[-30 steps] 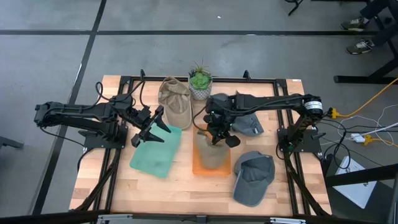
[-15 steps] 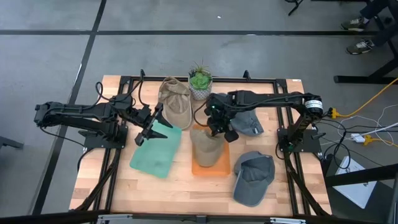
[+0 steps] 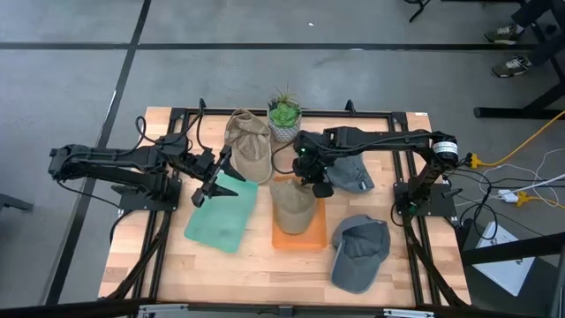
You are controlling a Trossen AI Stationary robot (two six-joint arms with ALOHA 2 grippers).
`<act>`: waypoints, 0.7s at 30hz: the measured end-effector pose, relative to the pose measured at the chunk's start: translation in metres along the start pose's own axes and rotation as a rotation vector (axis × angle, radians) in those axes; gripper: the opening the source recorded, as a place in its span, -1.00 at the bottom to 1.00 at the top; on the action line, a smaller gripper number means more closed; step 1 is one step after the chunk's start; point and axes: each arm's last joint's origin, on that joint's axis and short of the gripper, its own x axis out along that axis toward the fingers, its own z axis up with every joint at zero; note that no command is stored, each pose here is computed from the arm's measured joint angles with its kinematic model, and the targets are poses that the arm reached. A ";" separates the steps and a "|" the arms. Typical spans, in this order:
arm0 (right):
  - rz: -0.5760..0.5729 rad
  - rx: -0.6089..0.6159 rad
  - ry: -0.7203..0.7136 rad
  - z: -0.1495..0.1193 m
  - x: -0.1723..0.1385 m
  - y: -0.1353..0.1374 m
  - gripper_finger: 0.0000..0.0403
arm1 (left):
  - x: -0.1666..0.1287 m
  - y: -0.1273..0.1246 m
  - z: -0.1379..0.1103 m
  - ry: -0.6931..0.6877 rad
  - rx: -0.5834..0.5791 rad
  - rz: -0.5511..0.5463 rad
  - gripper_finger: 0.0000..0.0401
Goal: Pick & Place hat
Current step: Put the right brown cap into the orange bin
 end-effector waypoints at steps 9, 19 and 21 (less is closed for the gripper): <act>-0.111 0.107 0.048 -0.002 0.000 -0.003 -0.88 | 0.000 0.000 -0.004 0.038 -0.015 0.005 0.06; -0.181 0.187 0.093 -0.005 -0.001 -0.004 -0.36 | -0.001 0.002 -0.010 0.092 0.009 0.057 0.06; -0.178 0.193 0.100 -0.006 -0.001 -0.004 -0.23 | -0.001 0.004 -0.011 0.098 0.013 0.119 0.06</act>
